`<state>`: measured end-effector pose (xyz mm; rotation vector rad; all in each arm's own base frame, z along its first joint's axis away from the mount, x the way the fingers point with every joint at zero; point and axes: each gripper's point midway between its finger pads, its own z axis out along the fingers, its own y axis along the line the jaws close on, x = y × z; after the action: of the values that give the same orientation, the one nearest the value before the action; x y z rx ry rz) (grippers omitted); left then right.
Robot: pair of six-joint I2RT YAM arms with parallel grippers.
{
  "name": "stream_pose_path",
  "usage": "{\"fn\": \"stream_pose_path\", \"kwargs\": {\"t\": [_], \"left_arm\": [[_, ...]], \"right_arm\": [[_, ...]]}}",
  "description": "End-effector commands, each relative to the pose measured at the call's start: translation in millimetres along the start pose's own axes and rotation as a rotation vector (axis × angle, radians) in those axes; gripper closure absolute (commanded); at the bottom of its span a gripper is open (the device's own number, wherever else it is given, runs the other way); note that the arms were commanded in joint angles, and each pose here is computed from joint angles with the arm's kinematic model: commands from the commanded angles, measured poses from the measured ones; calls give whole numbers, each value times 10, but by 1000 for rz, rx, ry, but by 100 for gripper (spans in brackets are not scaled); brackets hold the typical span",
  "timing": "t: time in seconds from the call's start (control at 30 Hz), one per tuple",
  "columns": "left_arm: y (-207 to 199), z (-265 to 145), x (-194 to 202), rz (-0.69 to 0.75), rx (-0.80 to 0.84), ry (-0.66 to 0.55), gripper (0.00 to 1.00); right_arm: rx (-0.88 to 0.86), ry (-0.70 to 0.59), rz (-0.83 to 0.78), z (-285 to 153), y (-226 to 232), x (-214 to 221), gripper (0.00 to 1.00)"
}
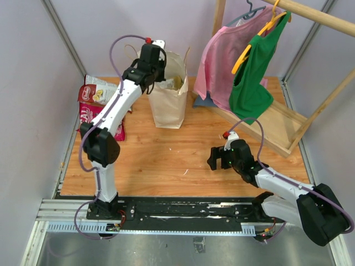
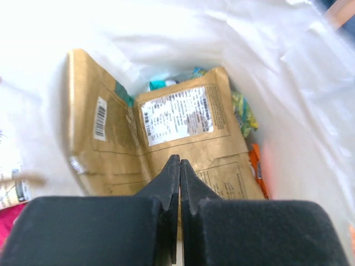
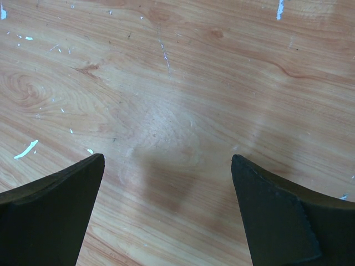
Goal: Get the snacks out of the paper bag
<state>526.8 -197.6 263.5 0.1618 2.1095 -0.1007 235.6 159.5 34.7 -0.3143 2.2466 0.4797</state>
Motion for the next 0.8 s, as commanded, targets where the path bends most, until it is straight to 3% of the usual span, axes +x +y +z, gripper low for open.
{"fn": "stream_pose_path", "kwargs": {"t": [0.0,0.17,0.37,0.43,0.57,0.6,0.7,0.77], "left_arm": [[55,-627,-701,-70,18,-259,99],[96,-1157,-983,-113,61,-415,99],[153,-1485,-1050,-131,77,-488,99],[184,-1484,-1014,-132,62,-478,84],[65,-1339,-843,-106,110,-390,29],[-3,-1286,-766,-92,139,-352,19],[-113,-1131,-502,-77,174,-240,2],[-111,-1091,-359,-102,167,-190,0]], "right_arm": [[12,-4,-28,5,11,-60,1],[9,1,-28,15,16,-54,1],[4,6,-26,24,26,-50,2],[3,5,-27,24,27,-50,2],[3,7,-27,23,29,-42,2],[3,8,-28,24,27,-39,2],[7,5,-29,20,21,-46,1],[9,4,-29,20,19,-44,1]]}}
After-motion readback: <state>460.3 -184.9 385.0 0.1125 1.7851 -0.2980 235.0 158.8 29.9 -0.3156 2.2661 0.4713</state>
